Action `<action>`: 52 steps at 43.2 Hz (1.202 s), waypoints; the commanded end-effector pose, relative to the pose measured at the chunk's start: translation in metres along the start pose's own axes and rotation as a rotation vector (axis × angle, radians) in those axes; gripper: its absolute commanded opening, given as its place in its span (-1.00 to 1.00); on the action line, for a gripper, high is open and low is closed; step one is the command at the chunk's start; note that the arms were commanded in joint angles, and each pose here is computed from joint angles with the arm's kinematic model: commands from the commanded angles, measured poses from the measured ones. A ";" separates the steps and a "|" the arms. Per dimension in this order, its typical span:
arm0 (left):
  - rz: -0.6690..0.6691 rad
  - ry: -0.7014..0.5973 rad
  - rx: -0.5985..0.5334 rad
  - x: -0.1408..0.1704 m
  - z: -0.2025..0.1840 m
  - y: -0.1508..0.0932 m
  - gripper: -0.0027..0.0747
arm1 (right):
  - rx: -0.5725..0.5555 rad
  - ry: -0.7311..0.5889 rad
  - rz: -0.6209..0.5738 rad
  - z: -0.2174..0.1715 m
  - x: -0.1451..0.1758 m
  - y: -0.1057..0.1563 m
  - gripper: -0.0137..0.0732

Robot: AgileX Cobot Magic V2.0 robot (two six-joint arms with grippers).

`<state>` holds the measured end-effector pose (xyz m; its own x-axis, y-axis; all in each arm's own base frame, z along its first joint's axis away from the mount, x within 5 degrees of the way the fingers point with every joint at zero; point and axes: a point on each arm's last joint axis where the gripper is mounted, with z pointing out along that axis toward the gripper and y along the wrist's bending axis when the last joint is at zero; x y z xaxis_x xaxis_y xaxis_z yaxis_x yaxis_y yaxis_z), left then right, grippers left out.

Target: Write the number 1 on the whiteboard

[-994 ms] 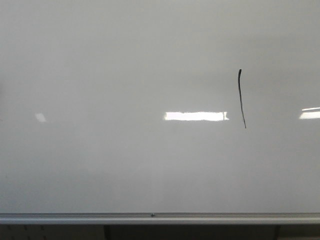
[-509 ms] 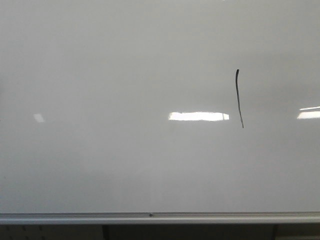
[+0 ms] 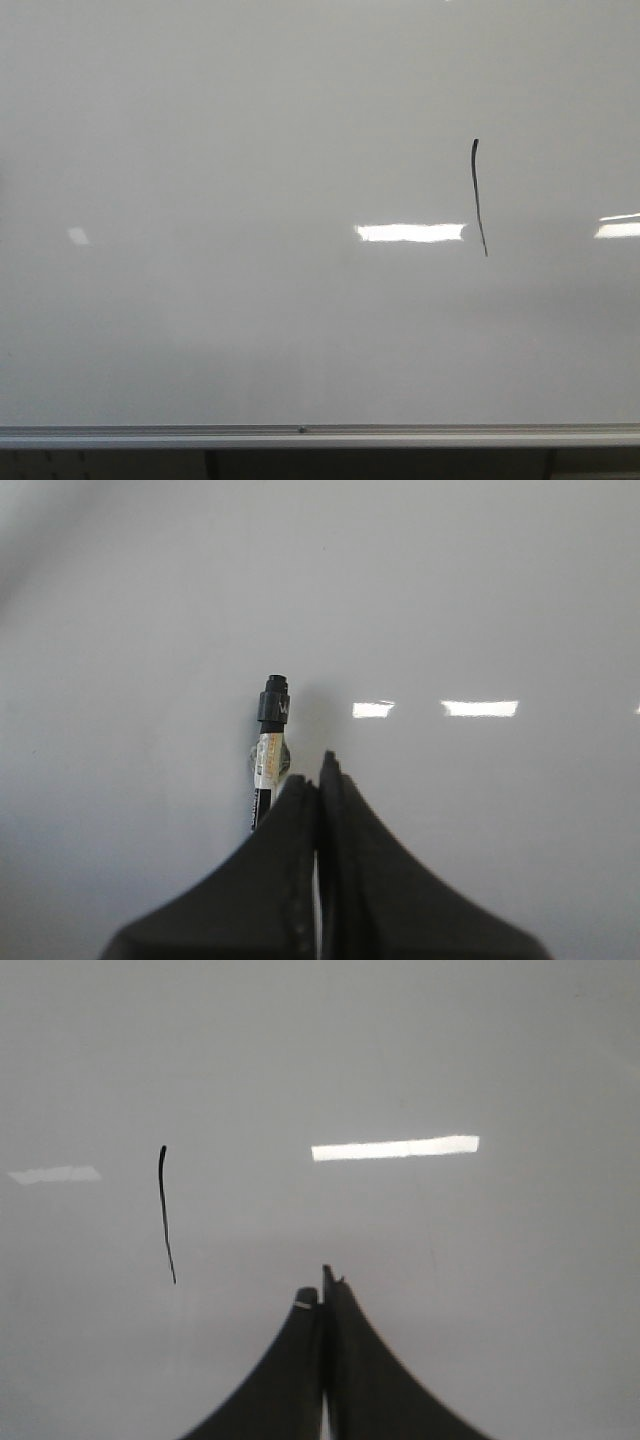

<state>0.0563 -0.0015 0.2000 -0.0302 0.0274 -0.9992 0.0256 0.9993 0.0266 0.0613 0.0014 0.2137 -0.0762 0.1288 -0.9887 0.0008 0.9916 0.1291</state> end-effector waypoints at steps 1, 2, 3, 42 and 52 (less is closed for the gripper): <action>-0.020 -0.066 -0.004 0.000 0.001 0.000 -0.98 | 0.007 -0.066 -0.026 -0.004 -0.005 0.000 -0.83; -0.020 -0.066 -0.004 0.000 0.001 0.000 -0.98 | 0.006 -0.063 -0.030 -0.005 -0.003 0.000 -0.83; -0.020 -0.066 -0.004 0.000 0.001 0.000 -0.98 | 0.006 -0.061 -0.033 -0.005 -0.001 -0.001 -0.83; -0.020 -0.066 -0.004 0.000 0.001 0.000 -0.98 | 0.006 -0.062 -0.016 -0.006 0.012 -0.002 -0.83; -0.020 -0.066 -0.004 0.000 0.001 0.000 -0.98 | 0.006 -0.062 -0.016 -0.006 0.012 -0.002 -0.83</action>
<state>0.0564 -0.0015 0.2002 -0.0281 0.0258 -0.9993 0.0254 0.9994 0.0250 0.0560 0.0021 0.1869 -0.1294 0.1136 -0.9851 -0.0006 0.9934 0.1146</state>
